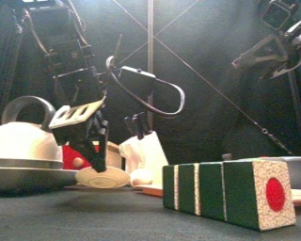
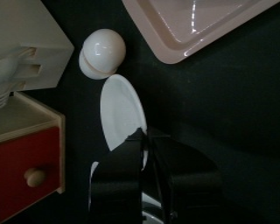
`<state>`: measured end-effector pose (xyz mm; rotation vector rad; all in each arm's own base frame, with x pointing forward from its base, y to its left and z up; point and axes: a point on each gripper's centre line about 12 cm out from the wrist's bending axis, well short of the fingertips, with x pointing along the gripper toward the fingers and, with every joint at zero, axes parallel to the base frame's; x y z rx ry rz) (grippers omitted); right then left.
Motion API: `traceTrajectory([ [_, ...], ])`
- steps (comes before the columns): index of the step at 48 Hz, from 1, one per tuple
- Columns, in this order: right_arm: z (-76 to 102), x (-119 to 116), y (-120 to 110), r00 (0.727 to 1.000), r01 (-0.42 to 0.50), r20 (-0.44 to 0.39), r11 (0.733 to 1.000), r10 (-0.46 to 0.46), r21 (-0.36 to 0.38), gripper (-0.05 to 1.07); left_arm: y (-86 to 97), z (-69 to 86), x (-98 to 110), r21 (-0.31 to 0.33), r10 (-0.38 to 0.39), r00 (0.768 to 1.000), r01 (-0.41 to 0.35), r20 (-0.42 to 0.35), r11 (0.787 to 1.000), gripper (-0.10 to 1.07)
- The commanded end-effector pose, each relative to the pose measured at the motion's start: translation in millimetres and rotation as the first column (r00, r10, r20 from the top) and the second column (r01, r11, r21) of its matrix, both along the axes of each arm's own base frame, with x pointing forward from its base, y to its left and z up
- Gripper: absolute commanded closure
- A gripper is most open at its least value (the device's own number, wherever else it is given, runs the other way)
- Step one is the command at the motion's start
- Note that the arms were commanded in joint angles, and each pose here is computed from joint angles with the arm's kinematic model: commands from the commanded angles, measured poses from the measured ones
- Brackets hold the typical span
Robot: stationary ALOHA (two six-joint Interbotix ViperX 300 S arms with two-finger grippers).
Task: Drag small plate downwards
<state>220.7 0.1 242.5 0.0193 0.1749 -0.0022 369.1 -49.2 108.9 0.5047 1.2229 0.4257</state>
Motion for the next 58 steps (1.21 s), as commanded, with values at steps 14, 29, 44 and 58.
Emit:
traceTrajectory([
  [14, 6.7, 3, -1, 1.000, 0.004, 0.018, 1.000, -0.005, 0.011, 1.01, -25.1, 24.5, -5, 0.027, -0.034, 0.999, 0.033, 0.036, 0.999, 0.53],
  [29, 14.7, 3, 1, 0.999, 0.000, 0.048, 1.000, -0.001, 0.018, 1.01, -70.5, 17.3, -8, 0.001, -0.106, 0.994, 0.106, 0.014, 0.994, 0.53],
  [44, 16.2, 4, 0, 0.999, 0.004, 0.051, 1.000, -0.005, 0.017, 1.01, -103.9, 8.8, -19, -0.109, -0.082, 0.996, 0.079, -0.021, 0.991, 0.53],
  [58, 15.5, 4, -1, 0.999, 0.009, 0.044, 1.000, -0.009, 0.019, 1.01, -116.6, 6.4, -7, -0.116, -0.100, 0.995, 0.098, -0.009, 0.988, 0.53],
])
